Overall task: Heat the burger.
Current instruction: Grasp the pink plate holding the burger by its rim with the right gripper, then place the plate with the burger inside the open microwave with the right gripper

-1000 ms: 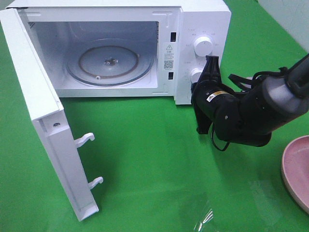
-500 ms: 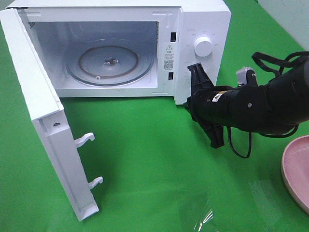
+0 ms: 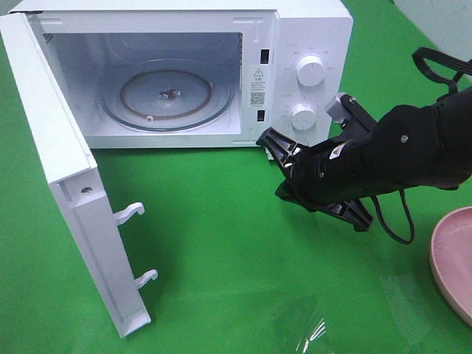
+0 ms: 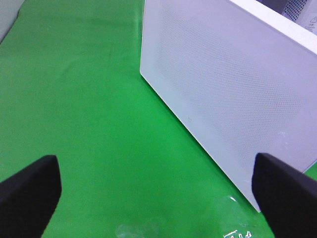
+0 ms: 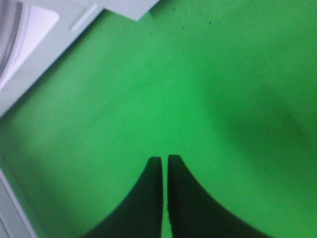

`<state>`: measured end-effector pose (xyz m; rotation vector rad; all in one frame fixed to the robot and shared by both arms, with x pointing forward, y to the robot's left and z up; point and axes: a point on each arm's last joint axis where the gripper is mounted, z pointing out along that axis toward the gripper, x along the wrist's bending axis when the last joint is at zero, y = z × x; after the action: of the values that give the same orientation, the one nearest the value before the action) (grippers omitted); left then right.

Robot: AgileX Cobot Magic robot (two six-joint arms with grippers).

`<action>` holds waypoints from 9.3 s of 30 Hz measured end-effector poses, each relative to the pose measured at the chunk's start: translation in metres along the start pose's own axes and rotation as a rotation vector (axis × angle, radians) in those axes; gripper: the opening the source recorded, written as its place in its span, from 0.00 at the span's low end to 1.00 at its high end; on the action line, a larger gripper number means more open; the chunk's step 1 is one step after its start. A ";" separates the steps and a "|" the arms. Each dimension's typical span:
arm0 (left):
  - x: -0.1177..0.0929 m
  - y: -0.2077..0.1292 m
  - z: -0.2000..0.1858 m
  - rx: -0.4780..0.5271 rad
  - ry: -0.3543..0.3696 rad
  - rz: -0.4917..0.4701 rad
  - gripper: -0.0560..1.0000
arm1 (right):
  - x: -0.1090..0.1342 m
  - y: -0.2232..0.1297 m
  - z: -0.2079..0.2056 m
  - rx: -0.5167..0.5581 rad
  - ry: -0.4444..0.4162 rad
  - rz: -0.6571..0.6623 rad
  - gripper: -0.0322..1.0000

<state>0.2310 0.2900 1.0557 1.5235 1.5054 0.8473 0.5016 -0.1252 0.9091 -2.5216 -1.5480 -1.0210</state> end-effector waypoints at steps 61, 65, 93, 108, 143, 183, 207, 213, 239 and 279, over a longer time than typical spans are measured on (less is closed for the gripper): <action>0.000 0.000 0.000 0.000 0.000 0.000 0.96 | -0.044 0.047 -0.150 0.356 -0.484 -0.765 0.89; 0.000 0.000 0.000 0.000 0.000 0.000 0.96 | -0.066 0.046 -0.145 0.388 -0.521 -0.704 0.88; 0.000 0.000 0.000 0.000 0.000 0.000 0.96 | -0.108 0.025 -0.070 0.431 -0.511 -0.652 0.84; 0.000 0.000 0.000 0.000 0.000 0.000 0.96 | -0.126 0.033 -0.053 0.424 -0.518 -0.597 0.82; 0.000 0.000 0.000 0.000 0.000 0.000 0.96 | -0.132 0.031 -0.044 0.456 -0.539 -0.622 0.16; 0.000 0.000 0.000 0.000 0.000 0.000 0.96 | -0.098 0.018 -0.097 0.298 -0.761 -0.755 0.06; 0.000 0.000 0.000 0.000 0.000 0.000 0.96 | -0.082 0.002 -0.123 0.282 -0.781 -0.855 0.06; 0.000 0.000 0.000 0.000 0.000 0.000 0.96 | -0.078 -0.006 -0.124 0.298 -0.798 -0.906 0.06; 0.000 0.000 0.000 0.000 0.000 0.000 0.96 | -0.050 -0.058 -0.129 0.291 -0.752 -1.225 0.06; 0.000 0.000 0.000 0.000 0.000 0.000 0.96 | -0.028 -0.091 -0.130 0.246 -0.573 -1.723 0.06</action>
<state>0.2310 0.2900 1.0557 1.5235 1.5054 0.8473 0.3524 -0.1442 0.9682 -0.7776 -3.6145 0.1912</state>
